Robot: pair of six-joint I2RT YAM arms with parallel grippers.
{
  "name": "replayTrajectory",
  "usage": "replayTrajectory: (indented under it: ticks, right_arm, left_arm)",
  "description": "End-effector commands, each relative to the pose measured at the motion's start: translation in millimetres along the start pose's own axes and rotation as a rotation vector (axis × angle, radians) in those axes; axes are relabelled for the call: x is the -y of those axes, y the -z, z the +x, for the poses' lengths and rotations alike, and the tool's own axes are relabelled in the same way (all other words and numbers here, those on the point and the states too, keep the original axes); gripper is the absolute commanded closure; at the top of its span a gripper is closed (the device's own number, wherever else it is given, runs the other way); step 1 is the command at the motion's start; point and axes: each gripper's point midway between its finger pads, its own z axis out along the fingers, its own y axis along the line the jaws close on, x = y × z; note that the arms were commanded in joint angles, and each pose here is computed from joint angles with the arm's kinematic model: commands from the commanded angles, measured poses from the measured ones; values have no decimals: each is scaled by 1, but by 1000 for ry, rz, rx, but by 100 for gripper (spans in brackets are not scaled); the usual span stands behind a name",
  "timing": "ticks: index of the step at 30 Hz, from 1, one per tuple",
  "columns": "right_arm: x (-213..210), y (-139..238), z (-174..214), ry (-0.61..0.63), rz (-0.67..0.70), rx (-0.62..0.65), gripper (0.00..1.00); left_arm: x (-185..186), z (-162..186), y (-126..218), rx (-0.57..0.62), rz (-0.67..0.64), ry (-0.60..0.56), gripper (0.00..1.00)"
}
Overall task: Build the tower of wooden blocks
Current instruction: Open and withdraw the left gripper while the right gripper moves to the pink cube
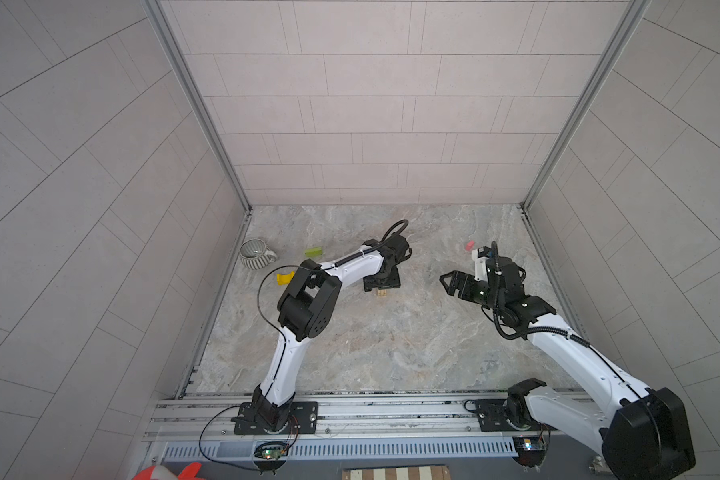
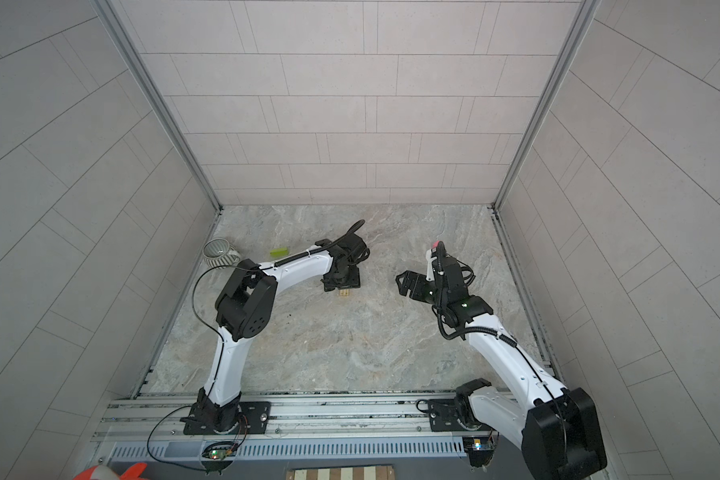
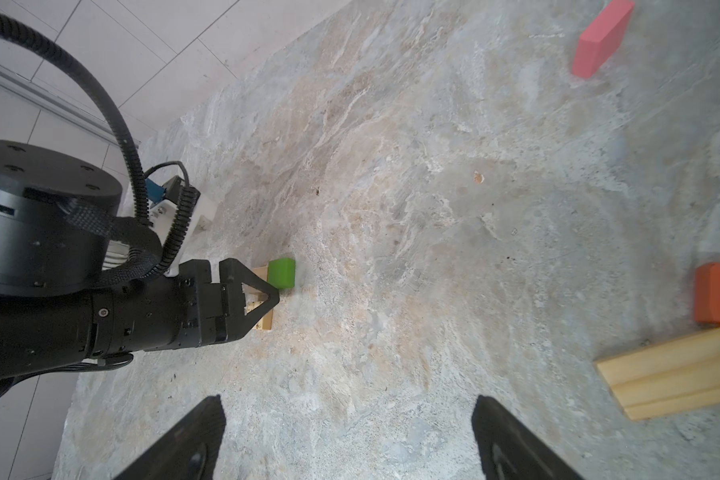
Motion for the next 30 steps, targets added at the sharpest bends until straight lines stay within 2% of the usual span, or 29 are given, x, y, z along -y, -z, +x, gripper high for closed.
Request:
replayTrajectory:
  ticks: [1,6,9,13,19,22,26,30]
  right_arm:
    - [3,13,-11,6,29,24,5]
    - [18,15,-22,-22,84,20,9]
    - [33,11,-37,-65,123,25,17]
    - [57,5,-61,-103,234,25,17]
    - [92,-16,-92,-115,413,8,16]
    - [103,-38,-102,-111,461,-25,19]
    - [117,-68,-112,-123,523,-85,28]
    - [129,-98,-121,-115,574,-164,29]
  left_arm:
    - [-3,-8,44,77,38,-22,24]
    - [-11,-7,91,158,82,-86,11]
    - [-24,-3,117,222,112,-92,0]
    - [-44,10,141,309,159,-90,0]
    - [-78,37,132,398,189,-62,0]
    - [-89,49,122,405,194,-56,0]
    - [-89,64,108,400,260,-39,0]
    - [-88,67,102,419,295,-41,0]
